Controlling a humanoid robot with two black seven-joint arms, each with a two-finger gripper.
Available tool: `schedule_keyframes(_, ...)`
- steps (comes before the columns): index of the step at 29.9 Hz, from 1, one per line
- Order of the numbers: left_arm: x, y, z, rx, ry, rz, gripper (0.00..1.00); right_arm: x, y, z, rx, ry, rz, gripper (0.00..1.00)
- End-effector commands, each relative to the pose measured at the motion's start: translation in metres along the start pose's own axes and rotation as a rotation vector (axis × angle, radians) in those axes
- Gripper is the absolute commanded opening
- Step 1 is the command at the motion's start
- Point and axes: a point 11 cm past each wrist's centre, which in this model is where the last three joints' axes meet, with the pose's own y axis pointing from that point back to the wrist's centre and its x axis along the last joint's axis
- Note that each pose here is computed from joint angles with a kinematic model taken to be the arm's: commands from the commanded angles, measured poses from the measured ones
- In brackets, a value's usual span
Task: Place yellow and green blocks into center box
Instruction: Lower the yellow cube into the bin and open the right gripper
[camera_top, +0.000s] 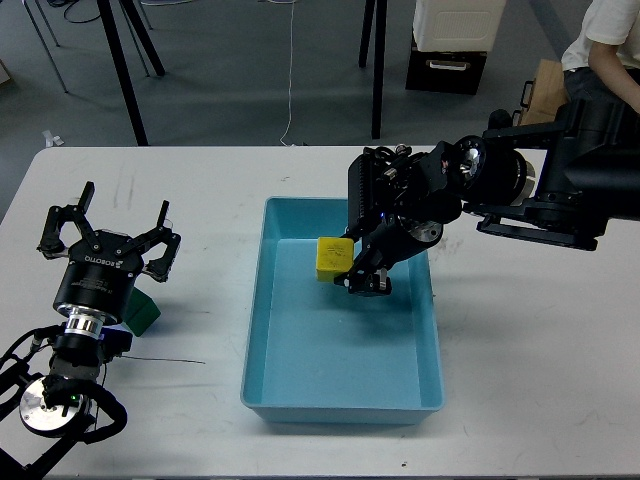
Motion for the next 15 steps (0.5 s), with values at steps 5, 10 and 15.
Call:
schedule_keyframes(5,-0.001,-0.001,0.002,-0.004,-0.002,-0.002,1.00,-0.005,-0.014,-0.009,0.025,0.008,-0.035,0.48)
schedule_keyframes(10,-0.001,-0.001,0.002,-0.004,-0.003,-0.002,1.00,-0.004,-0.011,-0.008,0.034,-0.098,0.010,0.95)
schedule_keyframes(15,-0.002,-0.002,0.001,-0.002,-0.007,-0.004,1.00,-0.003,-0.004,-0.001,0.022,-0.151,0.036,0.97)
